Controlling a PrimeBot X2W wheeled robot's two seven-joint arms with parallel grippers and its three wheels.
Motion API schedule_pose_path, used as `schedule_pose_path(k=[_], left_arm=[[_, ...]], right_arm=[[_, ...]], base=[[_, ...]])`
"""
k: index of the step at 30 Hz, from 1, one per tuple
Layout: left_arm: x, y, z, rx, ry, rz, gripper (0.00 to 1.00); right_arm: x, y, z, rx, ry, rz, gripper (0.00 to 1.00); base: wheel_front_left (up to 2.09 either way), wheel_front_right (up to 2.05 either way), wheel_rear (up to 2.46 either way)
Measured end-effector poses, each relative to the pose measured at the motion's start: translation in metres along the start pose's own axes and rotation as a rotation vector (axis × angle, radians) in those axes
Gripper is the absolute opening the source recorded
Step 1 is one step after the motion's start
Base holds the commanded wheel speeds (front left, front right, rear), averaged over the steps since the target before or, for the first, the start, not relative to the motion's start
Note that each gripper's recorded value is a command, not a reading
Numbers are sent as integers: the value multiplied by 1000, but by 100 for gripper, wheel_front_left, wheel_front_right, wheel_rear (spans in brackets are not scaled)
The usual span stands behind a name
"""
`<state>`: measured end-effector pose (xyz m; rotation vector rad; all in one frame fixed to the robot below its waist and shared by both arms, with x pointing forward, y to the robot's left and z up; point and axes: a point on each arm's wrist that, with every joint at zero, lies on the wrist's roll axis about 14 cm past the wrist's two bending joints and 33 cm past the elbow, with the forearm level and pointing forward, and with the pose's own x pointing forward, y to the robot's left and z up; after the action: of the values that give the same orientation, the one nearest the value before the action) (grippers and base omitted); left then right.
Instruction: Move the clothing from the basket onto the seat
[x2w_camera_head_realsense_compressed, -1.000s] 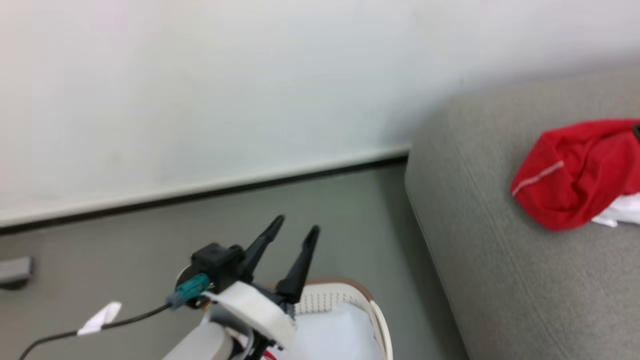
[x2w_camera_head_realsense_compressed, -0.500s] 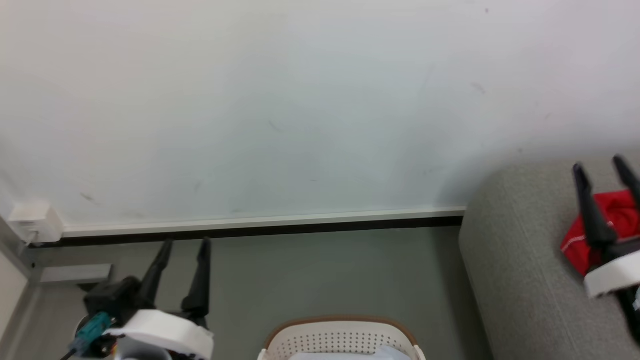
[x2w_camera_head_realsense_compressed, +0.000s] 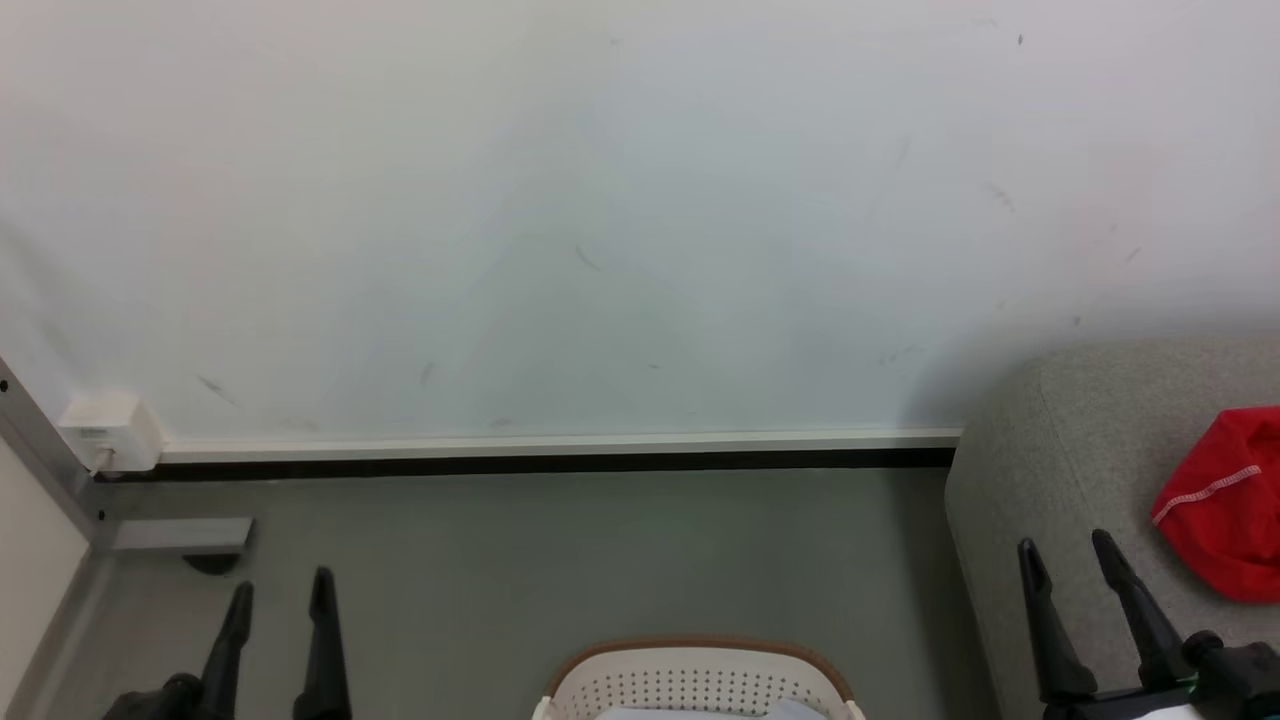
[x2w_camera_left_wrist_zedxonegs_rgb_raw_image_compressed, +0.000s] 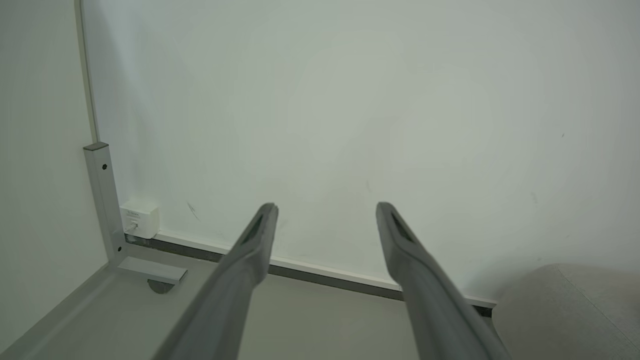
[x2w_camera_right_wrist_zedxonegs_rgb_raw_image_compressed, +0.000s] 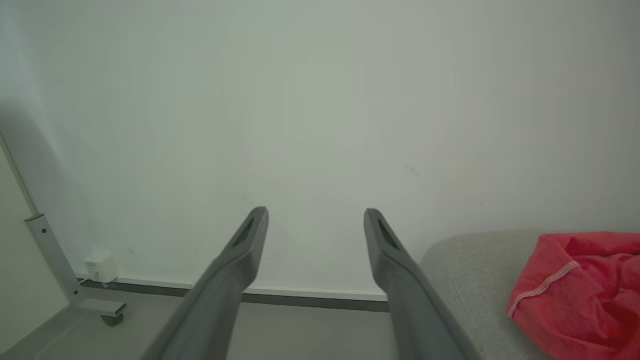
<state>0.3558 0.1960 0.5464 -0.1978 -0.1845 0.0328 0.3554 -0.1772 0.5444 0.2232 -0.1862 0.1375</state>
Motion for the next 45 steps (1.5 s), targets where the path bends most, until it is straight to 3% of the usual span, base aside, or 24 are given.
schedule_pose_path(k=[3, 17, 26, 38, 45], left_arm=[[-4, 0, -9, 70, 22, -14, 100], [2, -4, -24, 39, 47, -21, 100], [32, -50, -57, 40, 120, -170, 100], [81, -120, -206, 158, 510, -475, 100], [57, -134, -306, 231, 834, -594, 100]], right_arm=[[-5, 2, -7, -10, 17, -3, 100], [-4, -2, -10, -40, 30, -14, 100], [22, -19, 0, -69, 2, -34, 100], [90, -69, -7, -97, -18, -111, 100], [112, -83, -32, -108, 18, -127, 100]], base=[[0, 0, 0], [0, 0, 0], [0, 0, 0], [0, 0, 0], [0, 0, 0]])
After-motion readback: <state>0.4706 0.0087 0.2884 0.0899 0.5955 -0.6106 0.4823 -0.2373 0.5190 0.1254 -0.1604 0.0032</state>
